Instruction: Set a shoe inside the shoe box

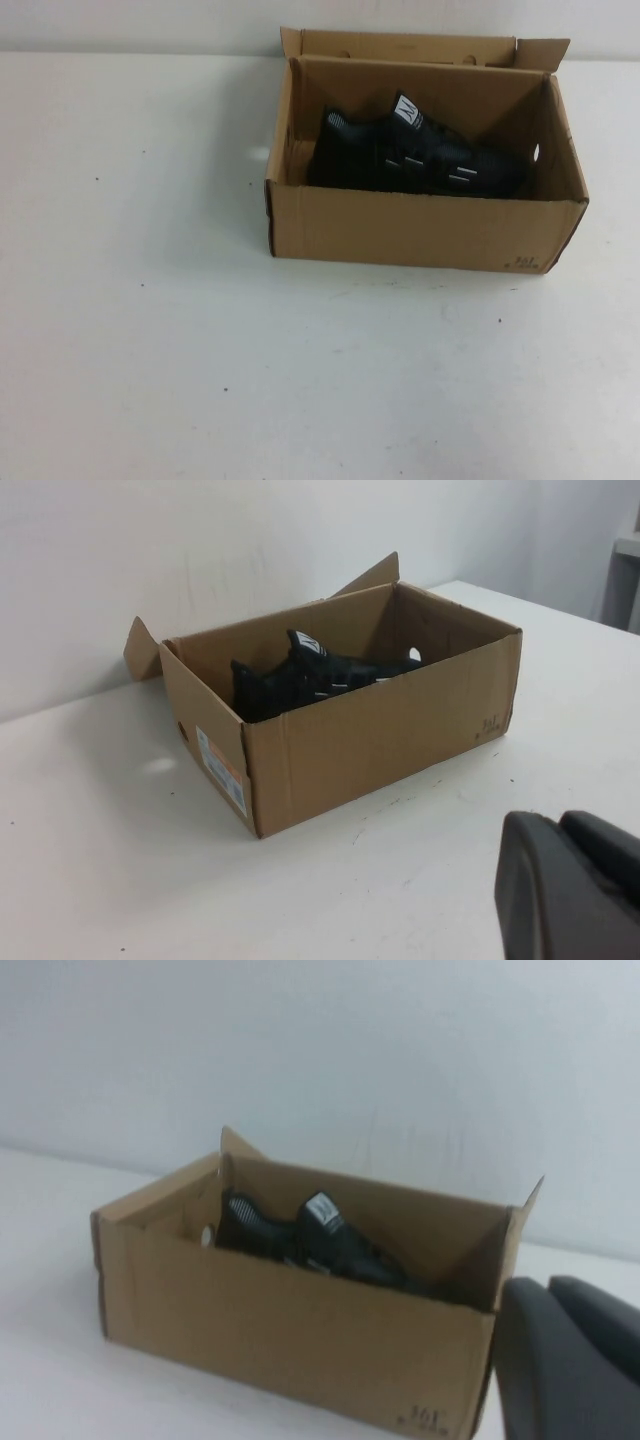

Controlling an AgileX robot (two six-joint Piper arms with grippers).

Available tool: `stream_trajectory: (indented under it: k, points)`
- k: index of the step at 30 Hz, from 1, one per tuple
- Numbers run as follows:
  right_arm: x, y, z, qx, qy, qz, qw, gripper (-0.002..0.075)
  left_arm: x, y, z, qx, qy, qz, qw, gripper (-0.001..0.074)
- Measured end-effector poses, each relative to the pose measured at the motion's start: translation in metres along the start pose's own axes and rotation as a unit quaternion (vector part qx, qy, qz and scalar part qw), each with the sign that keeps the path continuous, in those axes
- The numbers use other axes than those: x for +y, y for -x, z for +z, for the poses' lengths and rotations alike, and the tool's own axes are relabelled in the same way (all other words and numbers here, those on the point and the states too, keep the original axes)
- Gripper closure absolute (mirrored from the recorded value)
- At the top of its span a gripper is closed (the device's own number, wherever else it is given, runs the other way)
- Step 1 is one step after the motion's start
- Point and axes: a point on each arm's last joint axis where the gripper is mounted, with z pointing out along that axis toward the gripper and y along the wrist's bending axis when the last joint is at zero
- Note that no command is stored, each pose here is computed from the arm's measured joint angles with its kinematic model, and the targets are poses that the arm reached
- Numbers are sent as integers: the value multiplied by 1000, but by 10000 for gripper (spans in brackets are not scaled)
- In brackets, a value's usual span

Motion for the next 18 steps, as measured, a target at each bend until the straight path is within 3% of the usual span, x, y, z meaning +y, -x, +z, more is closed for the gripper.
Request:
stream_trajectory:
  k: [13, 18]
  points:
    - [6, -58, 5, 133, 42, 15, 990, 741, 0, 0, 0, 1, 0, 0, 1000, 736]
    - [4, -70, 3, 149, 35, -21, 988, 741, 0, 0, 0, 1, 0, 0, 1000, 736]
